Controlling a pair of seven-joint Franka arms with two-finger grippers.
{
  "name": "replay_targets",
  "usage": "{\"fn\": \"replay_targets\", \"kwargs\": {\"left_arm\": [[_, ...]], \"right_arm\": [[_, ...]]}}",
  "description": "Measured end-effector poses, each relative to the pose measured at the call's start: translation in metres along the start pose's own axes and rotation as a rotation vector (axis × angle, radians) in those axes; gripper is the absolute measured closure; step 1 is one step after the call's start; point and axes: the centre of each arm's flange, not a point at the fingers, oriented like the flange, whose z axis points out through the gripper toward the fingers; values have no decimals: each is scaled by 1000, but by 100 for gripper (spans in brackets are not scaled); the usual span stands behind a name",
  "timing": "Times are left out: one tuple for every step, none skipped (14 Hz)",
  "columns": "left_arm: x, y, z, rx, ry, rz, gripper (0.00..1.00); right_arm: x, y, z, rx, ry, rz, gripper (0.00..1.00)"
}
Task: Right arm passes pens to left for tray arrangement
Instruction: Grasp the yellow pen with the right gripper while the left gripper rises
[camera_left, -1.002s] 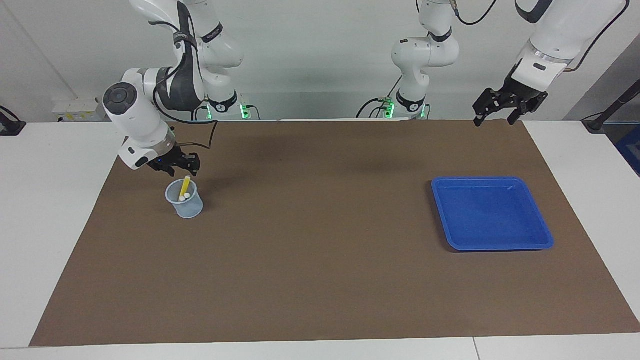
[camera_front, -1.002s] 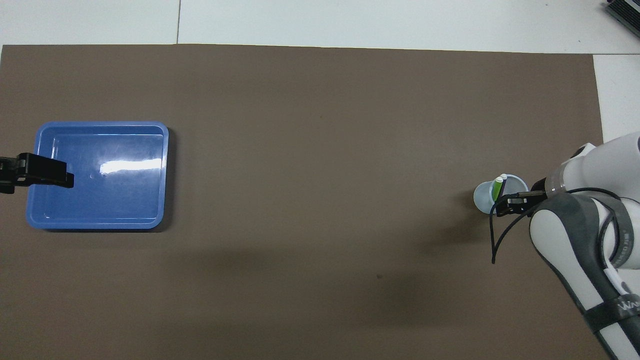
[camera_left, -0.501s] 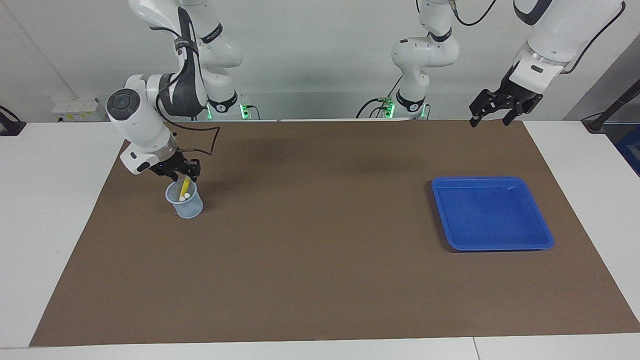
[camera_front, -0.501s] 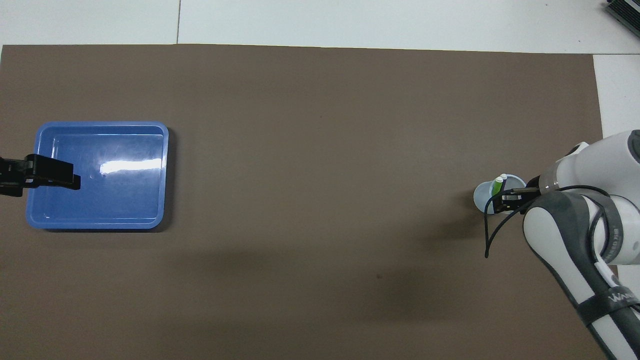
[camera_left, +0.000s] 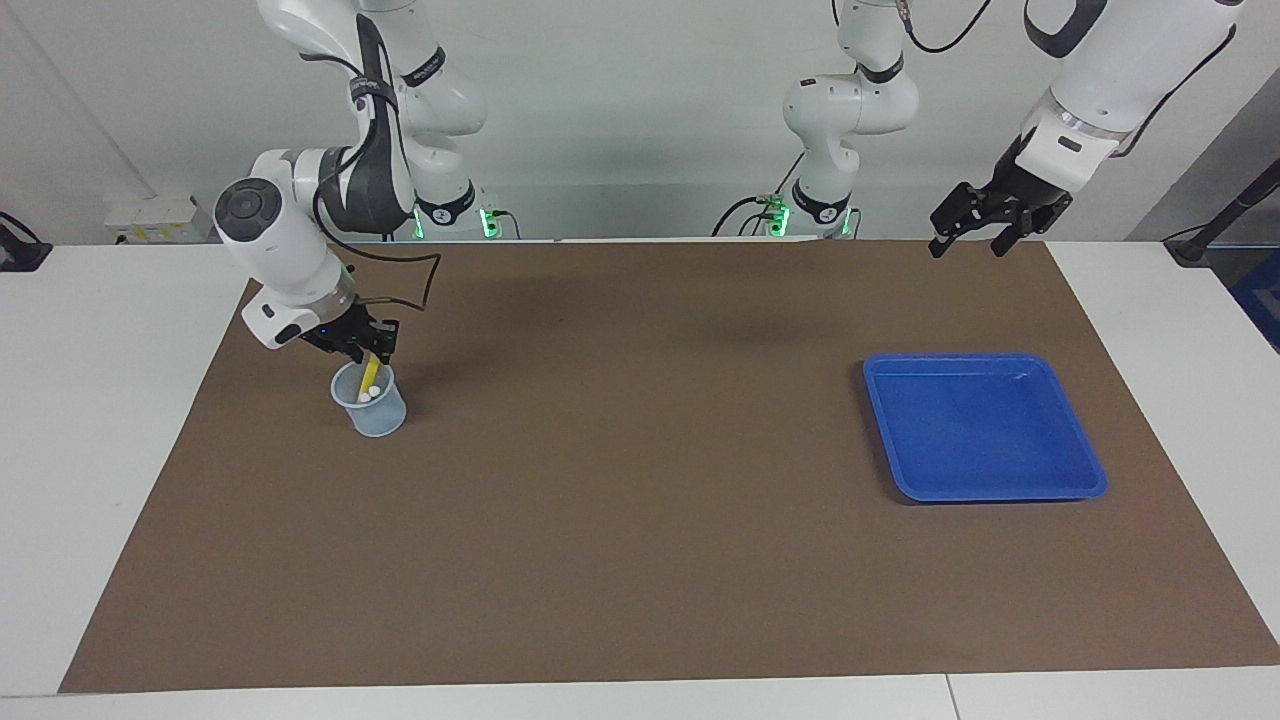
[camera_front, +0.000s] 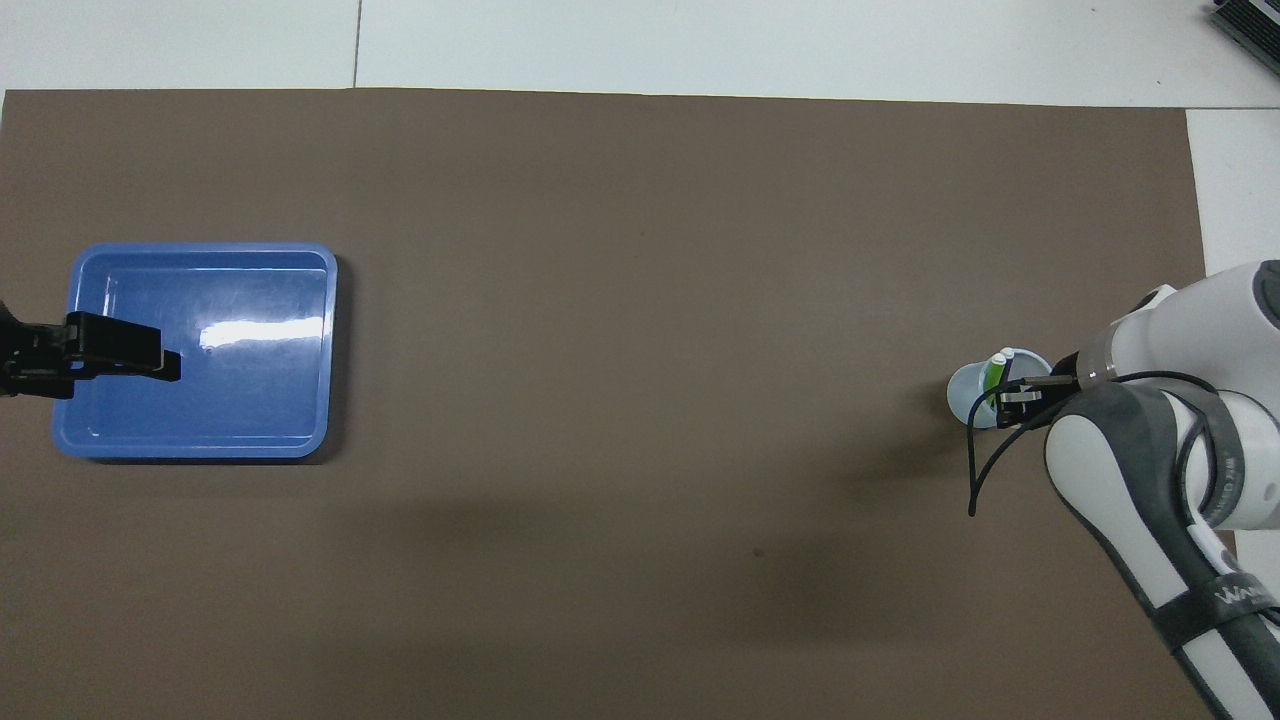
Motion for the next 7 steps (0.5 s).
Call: {"fn": "replay_targets", "kwargs": {"left_arm": [[-1, 1, 2, -44, 3, -10, 0], [-2, 2, 5, -81, 11, -23, 0], [-3, 3, 10, -108, 26, -41, 0], [-4, 3, 17, -132, 39, -63, 0], [-6, 4, 22, -155, 48, -81, 0], [-8, 5, 25, -181, 52, -100, 0], [-10, 7, 27, -208, 55, -123, 0]], "right_arm": [[0, 0, 0, 0, 0, 0, 70], [0, 0, 0, 0, -1, 0, 78], [0, 0, 0, 0, -1, 0, 79], [0, 0, 0, 0, -2, 0, 82], [-1, 0, 0, 0, -2, 0, 82], [-1, 0, 0, 0, -3, 0, 82], [-1, 0, 0, 0, -4, -4, 82]]}}
